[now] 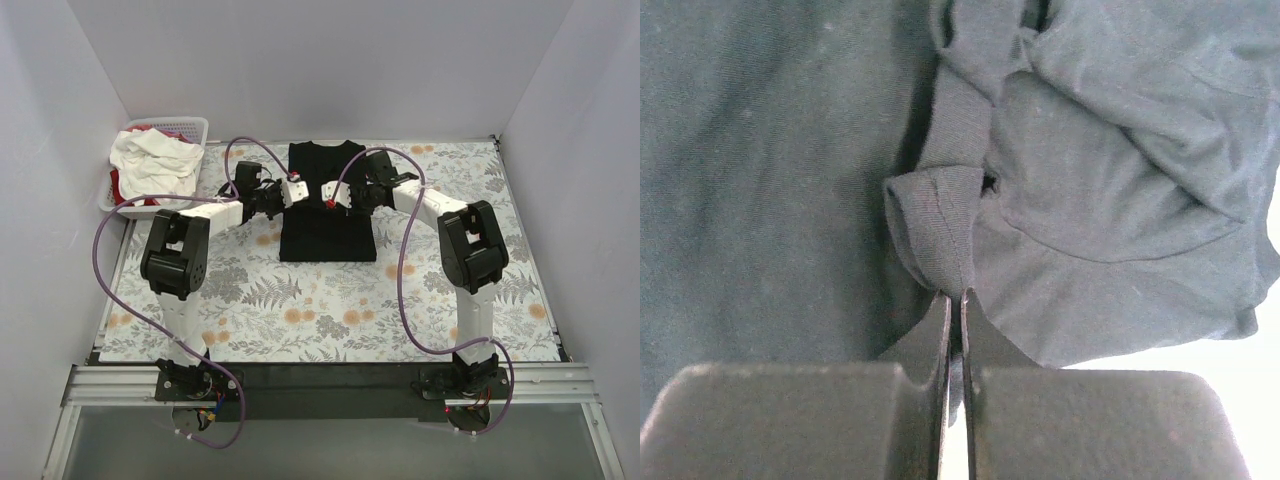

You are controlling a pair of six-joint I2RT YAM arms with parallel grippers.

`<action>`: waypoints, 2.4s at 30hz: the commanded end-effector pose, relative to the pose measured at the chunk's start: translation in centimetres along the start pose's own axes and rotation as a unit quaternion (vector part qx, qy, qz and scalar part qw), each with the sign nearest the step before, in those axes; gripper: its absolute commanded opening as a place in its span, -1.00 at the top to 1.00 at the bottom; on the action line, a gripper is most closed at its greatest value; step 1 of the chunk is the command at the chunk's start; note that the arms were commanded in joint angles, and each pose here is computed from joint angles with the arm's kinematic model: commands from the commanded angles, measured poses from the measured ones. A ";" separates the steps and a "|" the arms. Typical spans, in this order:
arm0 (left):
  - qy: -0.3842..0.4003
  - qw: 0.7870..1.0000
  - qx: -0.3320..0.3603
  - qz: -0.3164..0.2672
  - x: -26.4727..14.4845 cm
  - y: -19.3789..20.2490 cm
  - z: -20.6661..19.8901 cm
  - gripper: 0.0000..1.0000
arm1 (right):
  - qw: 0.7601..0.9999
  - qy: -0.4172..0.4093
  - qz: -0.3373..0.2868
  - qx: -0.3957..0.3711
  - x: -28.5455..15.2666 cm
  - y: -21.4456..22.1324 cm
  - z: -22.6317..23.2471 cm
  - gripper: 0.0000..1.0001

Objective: Fold and stack the t-shirts
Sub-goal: Fold the tshirt

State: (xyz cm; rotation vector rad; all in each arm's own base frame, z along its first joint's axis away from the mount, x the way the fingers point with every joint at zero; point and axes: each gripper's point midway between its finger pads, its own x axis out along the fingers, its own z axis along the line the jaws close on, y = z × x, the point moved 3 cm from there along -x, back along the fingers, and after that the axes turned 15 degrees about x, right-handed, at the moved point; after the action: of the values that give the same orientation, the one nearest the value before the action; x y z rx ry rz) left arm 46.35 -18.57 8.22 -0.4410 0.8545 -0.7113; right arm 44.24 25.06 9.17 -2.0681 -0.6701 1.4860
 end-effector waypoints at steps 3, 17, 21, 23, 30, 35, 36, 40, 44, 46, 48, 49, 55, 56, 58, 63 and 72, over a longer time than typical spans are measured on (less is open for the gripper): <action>-0.030 0.999 0.030 -0.013 0.1 -0.5 2.7 1.00 | 0.999 0.018 -0.013 -0.025 -0.1 -0.9 -1.7 0.97; -0.095 0.995 -0.027 -0.009 -4.3 -3.0 6.8 0.17 | 0.995 0.090 -0.037 0.012 -5.3 -4.0 -4.1 -0.20; -0.092 0.993 -0.079 -0.009 -7.6 -4.2 5.8 0.11 | 0.995 0.083 -0.038 0.047 -7.5 -4.0 -1.8 -0.16; -0.084 0.990 -0.112 -0.005 -8.2 -4.2 4.2 0.06 | 0.993 0.079 -0.043 0.071 -8.7 -4.2 -0.7 -0.15; 0.015 0.986 -0.162 -0.041 -9.7 -6.9 -3.2 0.14 | 0.991 -0.011 -0.038 0.125 -9.3 -3.4 6.0 0.21; 0.037 0.979 -0.201 -0.027 -7.9 -6.7 -4.6 0.32 | 0.987 -0.051 -0.010 0.155 -7.1 -1.9 9.1 0.35; 0.042 0.974 -0.222 -0.006 -6.7 -5.2 -5.0 0.34 | 0.985 -0.055 -0.009 0.161 -6.8 -1.8 9.1 0.36; 0.019 0.966 -0.257 0.025 -3.9 -2.9 -2.2 0.42 | 0.982 -0.059 0.009 0.178 -5.2 -0.8 8.8 0.42; -0.001 0.965 -0.263 0.026 -1.4 -2.0 1.1 0.43 | 0.979 -0.069 0.022 0.189 -4.1 0.2 9.2 0.42; 0.002 0.962 -0.269 0.037 0.0 -0.6 1.1 0.43 | 0.978 -0.071 0.026 0.193 -3.8 0.7 9.3 0.42; -0.010 0.965 -0.261 0.032 0.8 -0.6 2.6 0.43 | 0.977 -0.075 0.029 0.196 -3.6 1.0 9.7 0.42; -0.009 0.964 -0.263 0.037 1.5 0.1 2.5 0.43 | 0.977 -0.074 0.031 0.195 -3.6 1.2 9.8 0.42; -0.030 0.966 -0.251 0.050 3.7 1.9 4.8 0.42 | 0.975 -0.081 0.054 0.198 -2.8 3.0 10.9 0.40; -0.032 0.965 -0.252 0.058 4.0 2.6 4.7 0.42 | 0.976 -0.079 0.056 0.197 -2.8 3.1 10.8 0.40; -0.041 0.966 -0.249 0.052 4.0 2.2 5.6 0.39 | 0.975 -0.078 0.056 0.199 -2.8 3.1 10.8 0.39; -0.045 0.969 -0.240 -0.026 -0.6 -3.2 8.4 0.19 | 0.979 -0.067 0.039 0.189 -4.2 2.0 10.2 0.26; 0.069 0.973 -0.210 -0.069 -8.4 -7.6 -2.2 -0.27 | 0.985 -0.069 0.009 0.159 -7.7 0.0 11.2 0.07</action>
State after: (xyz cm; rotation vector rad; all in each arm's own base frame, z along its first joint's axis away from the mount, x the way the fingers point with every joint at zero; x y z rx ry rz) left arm 42.50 -17.51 15.04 -0.8917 1.0513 -0.5536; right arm 32.22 21.16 9.92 -1.7481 -0.3491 1.6410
